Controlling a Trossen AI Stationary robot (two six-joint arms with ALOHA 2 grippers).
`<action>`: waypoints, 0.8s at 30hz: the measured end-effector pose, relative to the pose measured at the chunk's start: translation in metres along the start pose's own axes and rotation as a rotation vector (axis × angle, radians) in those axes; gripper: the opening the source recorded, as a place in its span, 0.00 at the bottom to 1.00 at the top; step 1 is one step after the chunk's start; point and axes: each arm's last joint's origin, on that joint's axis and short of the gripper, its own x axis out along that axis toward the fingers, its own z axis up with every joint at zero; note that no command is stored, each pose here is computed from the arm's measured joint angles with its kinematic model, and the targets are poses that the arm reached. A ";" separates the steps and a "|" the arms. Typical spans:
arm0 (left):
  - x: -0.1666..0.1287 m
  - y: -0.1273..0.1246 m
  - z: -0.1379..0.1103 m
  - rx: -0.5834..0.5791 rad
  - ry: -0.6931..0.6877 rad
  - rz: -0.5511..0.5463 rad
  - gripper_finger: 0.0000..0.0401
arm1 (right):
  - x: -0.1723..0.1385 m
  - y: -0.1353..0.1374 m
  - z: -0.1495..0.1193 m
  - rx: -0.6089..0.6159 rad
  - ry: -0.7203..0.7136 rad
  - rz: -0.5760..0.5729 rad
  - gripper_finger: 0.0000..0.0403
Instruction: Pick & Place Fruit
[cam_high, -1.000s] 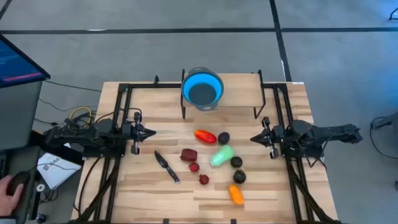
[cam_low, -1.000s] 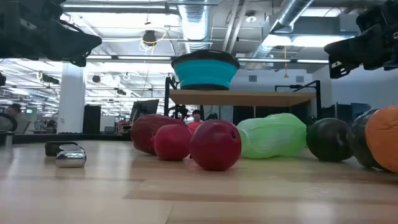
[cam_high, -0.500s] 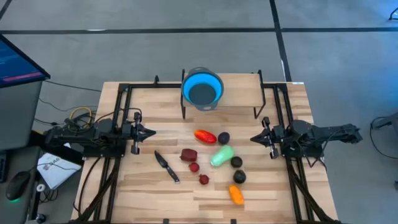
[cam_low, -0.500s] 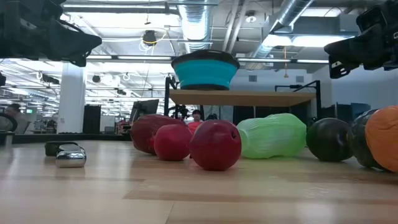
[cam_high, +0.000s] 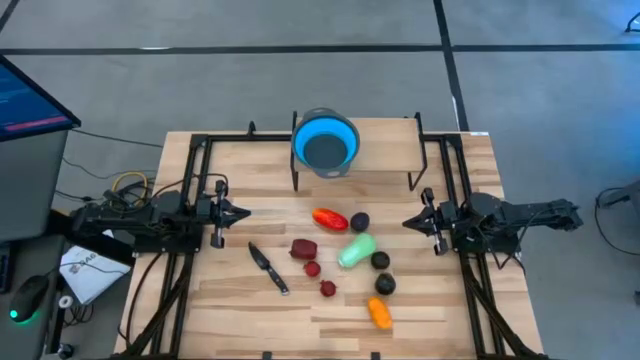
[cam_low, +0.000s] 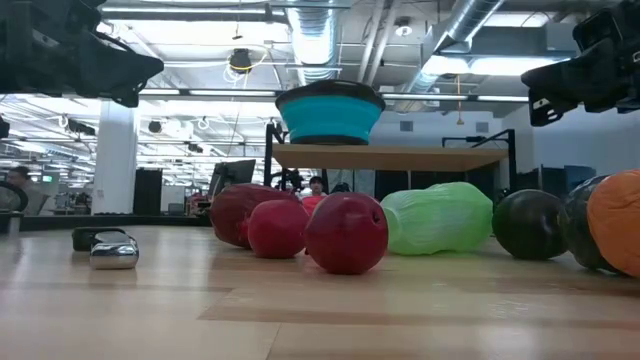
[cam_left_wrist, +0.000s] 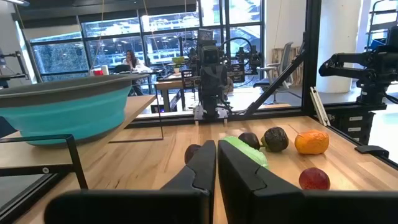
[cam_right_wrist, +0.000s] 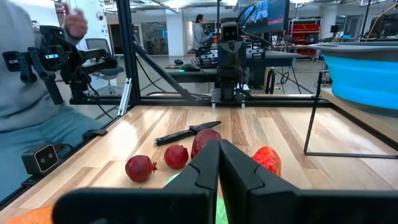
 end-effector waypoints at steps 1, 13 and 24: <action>0.000 0.000 0.000 0.000 0.000 0.000 0.03 | 0.000 0.000 0.000 0.000 0.001 0.000 0.01; 0.000 0.000 0.000 0.000 0.000 0.000 0.03 | 0.000 0.000 0.000 -0.008 0.000 -0.004 0.01; 0.000 0.000 0.000 0.000 0.000 0.000 0.03 | -0.007 -0.001 0.036 0.244 -0.383 0.018 0.01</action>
